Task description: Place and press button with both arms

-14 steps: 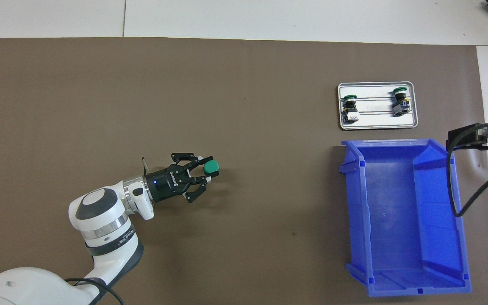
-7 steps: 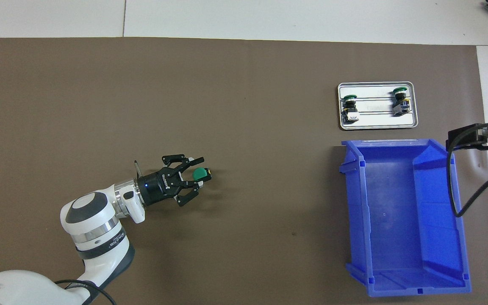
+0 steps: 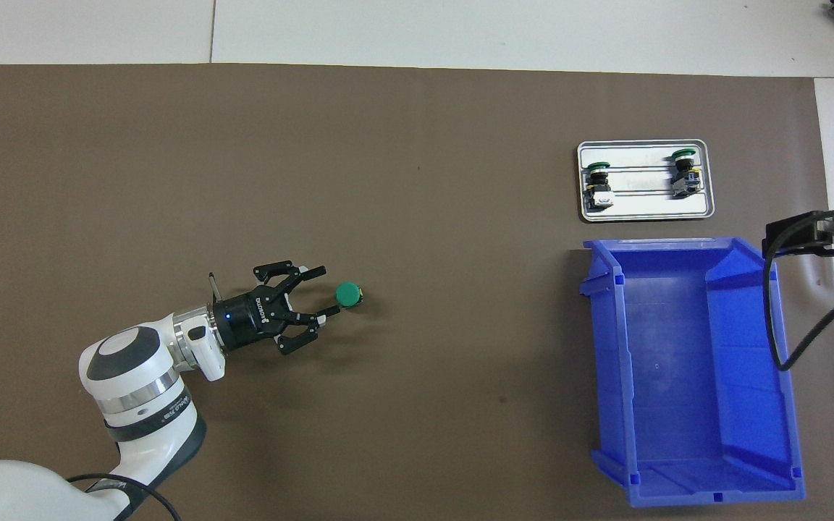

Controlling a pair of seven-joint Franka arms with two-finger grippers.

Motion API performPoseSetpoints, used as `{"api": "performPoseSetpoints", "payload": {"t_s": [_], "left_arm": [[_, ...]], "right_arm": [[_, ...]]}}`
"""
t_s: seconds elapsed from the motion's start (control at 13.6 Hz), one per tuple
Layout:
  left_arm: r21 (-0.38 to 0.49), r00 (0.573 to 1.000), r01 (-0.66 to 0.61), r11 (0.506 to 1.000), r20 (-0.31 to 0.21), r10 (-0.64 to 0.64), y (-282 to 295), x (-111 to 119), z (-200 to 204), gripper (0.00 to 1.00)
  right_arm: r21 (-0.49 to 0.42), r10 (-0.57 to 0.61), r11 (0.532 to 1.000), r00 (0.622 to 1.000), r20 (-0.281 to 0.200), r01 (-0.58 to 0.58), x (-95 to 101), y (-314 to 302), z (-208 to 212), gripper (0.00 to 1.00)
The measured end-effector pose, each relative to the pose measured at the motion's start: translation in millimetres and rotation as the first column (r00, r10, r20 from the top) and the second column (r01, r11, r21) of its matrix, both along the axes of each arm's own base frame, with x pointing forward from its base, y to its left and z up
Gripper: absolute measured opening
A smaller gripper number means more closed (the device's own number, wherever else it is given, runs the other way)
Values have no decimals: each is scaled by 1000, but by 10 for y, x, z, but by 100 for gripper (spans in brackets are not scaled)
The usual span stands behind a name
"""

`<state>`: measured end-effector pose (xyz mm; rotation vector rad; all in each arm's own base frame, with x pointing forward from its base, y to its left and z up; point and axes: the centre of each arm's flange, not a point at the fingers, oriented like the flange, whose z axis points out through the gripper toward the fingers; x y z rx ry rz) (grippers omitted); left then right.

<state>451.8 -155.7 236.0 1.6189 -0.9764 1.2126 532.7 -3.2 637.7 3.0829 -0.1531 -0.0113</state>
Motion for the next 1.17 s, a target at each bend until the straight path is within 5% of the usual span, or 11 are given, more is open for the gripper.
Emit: {"api": "performPoseSetpoints", "payload": {"t_s": [0.29, 0.66, 0.95, 1.17], "left_arm": [[-1, 1000, 17, 1000, -23, -17, 0, -6, 27, 81], [75, 990, 101, 992, -103, -93, 407, 128, 177, 81], [289, 979, 98, 952, -202, -40, 711, 395, 468, 81], [372, 966, 102, 923, -260, -2, 765, 501, 786, 81]], "right_arm": [[0, 0, 1000, 1000, 0, 0, 0, 0, 0, 100], [0, 0, 1000, 1000, 0, 0, 0, 0, 0, 100], [0, 0, 1000, 1000, 0, 0, 0, 0, 0, 100], [0, 0, 1000, 1000, 0, 0, 0, 0, 0, 100]]}}
